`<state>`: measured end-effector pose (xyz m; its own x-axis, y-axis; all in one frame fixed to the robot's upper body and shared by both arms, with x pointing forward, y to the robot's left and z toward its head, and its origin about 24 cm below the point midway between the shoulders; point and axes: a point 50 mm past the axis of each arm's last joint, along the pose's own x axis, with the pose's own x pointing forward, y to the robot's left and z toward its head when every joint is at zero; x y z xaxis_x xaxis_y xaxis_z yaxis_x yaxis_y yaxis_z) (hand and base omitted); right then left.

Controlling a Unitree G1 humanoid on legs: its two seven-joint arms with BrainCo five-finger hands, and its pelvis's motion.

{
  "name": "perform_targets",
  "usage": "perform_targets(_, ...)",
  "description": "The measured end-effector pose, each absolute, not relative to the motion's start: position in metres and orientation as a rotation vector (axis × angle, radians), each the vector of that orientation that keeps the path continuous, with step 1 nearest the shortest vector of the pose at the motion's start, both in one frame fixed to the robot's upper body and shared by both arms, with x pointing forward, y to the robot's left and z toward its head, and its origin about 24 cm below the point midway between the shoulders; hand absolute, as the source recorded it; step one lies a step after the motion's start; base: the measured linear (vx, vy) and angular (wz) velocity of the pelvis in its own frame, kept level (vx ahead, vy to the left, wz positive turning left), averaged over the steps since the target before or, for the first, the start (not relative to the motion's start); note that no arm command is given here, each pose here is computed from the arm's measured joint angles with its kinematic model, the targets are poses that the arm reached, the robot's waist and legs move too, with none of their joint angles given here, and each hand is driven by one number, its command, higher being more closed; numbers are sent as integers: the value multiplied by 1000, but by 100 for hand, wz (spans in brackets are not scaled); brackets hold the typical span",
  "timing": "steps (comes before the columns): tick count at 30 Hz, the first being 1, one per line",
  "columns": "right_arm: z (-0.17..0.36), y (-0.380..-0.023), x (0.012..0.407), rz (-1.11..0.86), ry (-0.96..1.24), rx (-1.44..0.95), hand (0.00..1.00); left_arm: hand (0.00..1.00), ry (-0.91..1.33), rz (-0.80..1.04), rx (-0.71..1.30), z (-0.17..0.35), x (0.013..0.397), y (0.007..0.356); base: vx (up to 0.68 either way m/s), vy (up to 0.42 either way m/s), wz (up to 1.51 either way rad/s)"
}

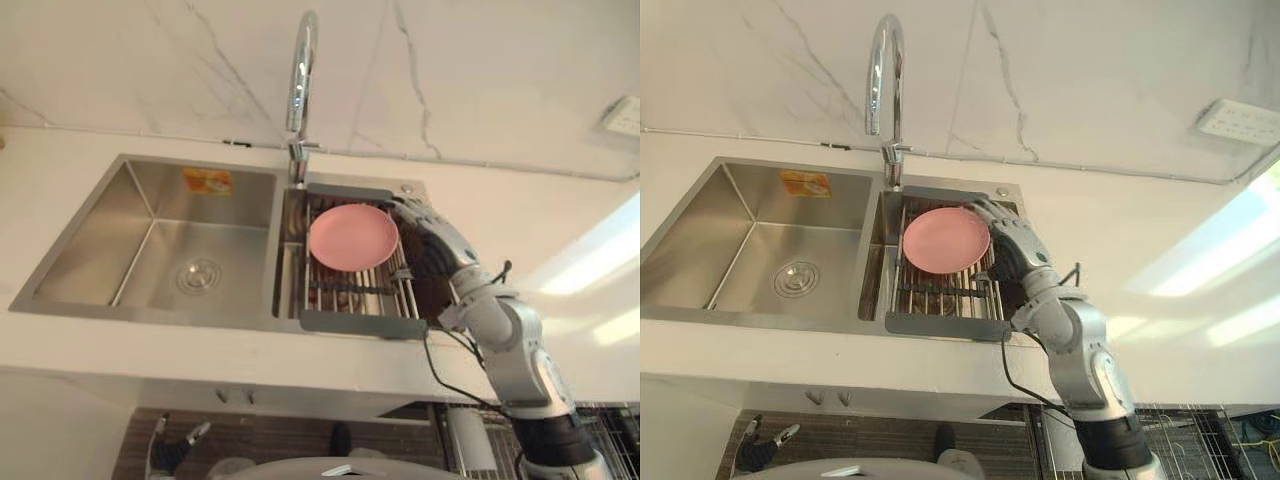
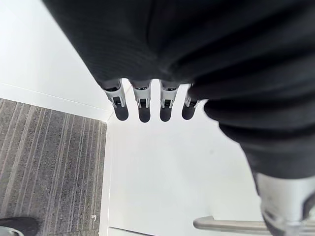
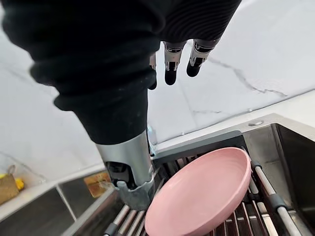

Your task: Walk over to the sink, pick up the cup, carry it to the dishwasher, place the cup inside the dishwasher, then close the dishwasher door

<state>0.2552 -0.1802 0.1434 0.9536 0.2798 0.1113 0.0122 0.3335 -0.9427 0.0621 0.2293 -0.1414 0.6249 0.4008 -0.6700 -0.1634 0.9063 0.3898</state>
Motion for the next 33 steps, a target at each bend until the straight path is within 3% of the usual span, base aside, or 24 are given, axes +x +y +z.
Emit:
perform_targets(12, 100, -175, 292, 339, -53, -1497, 0, 0, 853, 306, 336, -141, 68, 233, -6, -7, 17)
perform_targets(33, 74, -195, 314, 298, 115, -1647, 0, 0, 861, 312, 337, -141, 69, 233, -12, -4, 5)
